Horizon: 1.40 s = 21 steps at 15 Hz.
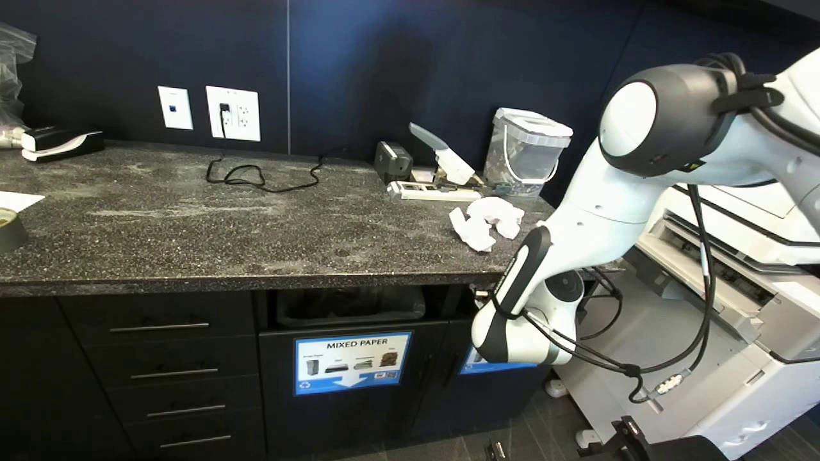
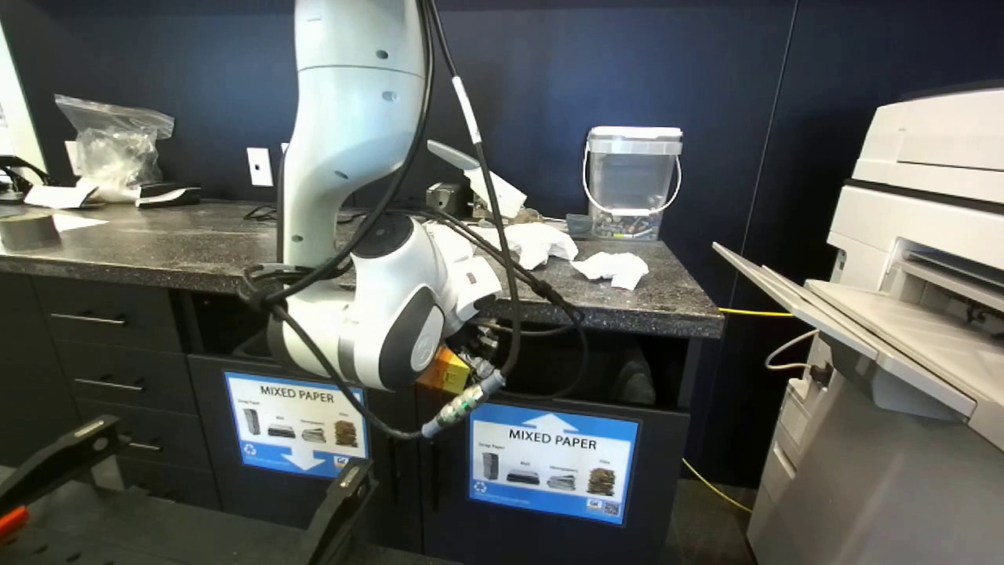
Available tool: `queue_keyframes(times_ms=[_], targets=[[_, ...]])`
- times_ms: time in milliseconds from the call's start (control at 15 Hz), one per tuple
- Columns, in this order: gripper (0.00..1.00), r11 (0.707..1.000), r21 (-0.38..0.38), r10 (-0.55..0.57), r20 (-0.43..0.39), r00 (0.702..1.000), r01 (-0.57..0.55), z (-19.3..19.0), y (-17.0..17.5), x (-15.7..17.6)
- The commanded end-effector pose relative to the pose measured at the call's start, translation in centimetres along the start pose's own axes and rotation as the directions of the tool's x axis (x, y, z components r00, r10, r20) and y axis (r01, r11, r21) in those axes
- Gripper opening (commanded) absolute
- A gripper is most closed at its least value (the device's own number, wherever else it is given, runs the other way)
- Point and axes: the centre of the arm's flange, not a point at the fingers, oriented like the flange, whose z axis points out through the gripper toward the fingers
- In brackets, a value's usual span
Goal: Put the papers in the bin to the right
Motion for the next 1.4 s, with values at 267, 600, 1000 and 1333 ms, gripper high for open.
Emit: queue_keyframes(times_ms=[267,600,1000,1333], targets=[[0.13,0.992,0.128,-0.005,-0.131,0.991,0.022,3.9,2.7,-2.8],[0.14,0.991,0.118,-0.038,-0.178,0.983,0.060,6.5,2.9,-1.2],[0.14,0.988,0.127,-0.056,-0.204,0.977,0.083,8.7,1.5,-0.1],[0.39,0.988,0.124,-0.062,-0.190,0.980,0.087,9.4,0.9,-0.2]])
